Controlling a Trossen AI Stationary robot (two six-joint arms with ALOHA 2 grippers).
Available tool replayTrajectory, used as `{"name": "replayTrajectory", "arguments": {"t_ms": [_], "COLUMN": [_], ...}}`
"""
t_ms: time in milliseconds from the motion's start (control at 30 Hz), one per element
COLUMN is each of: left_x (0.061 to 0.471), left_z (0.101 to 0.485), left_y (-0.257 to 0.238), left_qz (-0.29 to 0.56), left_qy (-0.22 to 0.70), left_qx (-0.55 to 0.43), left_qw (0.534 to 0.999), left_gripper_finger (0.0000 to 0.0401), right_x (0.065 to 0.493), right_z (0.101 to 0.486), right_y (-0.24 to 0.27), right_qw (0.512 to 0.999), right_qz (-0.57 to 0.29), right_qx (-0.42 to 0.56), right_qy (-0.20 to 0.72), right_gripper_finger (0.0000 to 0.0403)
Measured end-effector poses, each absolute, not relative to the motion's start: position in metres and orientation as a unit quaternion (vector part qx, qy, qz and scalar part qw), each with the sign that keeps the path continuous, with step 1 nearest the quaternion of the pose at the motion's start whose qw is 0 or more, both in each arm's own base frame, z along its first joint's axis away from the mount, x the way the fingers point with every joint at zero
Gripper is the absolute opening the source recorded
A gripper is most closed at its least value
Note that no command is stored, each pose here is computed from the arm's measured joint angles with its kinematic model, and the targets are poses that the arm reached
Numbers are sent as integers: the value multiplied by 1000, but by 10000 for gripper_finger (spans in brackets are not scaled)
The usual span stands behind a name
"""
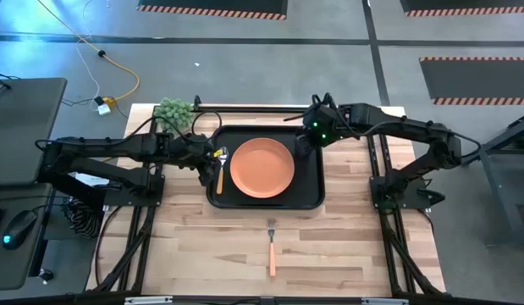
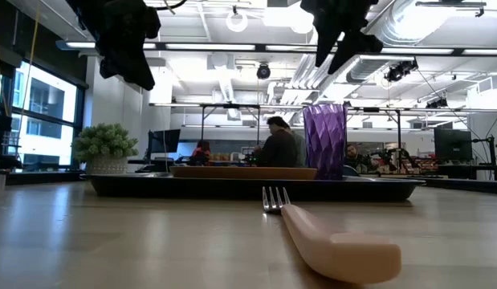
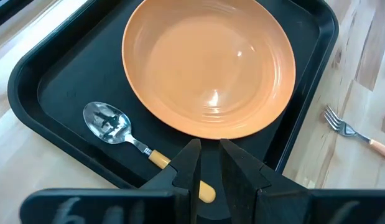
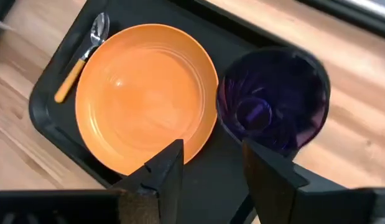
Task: Pick and place plate/cup/fork/spoon on tray
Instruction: Adjust the violet glass
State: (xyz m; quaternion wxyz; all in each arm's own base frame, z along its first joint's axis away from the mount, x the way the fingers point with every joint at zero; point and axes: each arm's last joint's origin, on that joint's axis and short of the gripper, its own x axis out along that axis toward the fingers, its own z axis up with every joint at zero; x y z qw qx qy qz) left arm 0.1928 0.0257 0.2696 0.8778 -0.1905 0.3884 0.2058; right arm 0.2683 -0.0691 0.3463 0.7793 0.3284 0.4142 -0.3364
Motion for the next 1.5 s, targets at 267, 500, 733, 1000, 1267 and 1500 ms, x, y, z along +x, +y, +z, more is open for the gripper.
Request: {"name": "replayTrajectory", "arguments": {"t_ms": [267, 500, 733, 1000, 1267, 1500], "left_x": [193, 193, 193, 193, 193, 193], "left_z": [269, 270, 269, 269, 269, 269], "left_y": [26, 26, 26, 26, 26, 26], "left_qz": [213, 222, 222, 223, 223, 223], "left_qy": [385, 381, 381, 381, 381, 381], "left_qx": [-202, -210, -210, -210, -210, -203], "left_qw": [875, 872, 872, 873, 873, 874], "left_gripper_finger": [51, 51, 51, 51, 51, 51], "right_x": [279, 294, 299, 304, 306, 306], "right_z": [331, 311, 301, 292, 288, 288], "right_y": [-86, -89, -95, -97, -98, -98], "right_qw": [788, 776, 766, 759, 754, 753], "right_qz": [-291, -276, -300, -286, -285, -285], "right_qx": [286, 271, 237, 238, 234, 234], "right_qy": [461, 499, 517, 535, 544, 545], "right_gripper_finger": [156, 156, 156, 156, 129, 107]}}
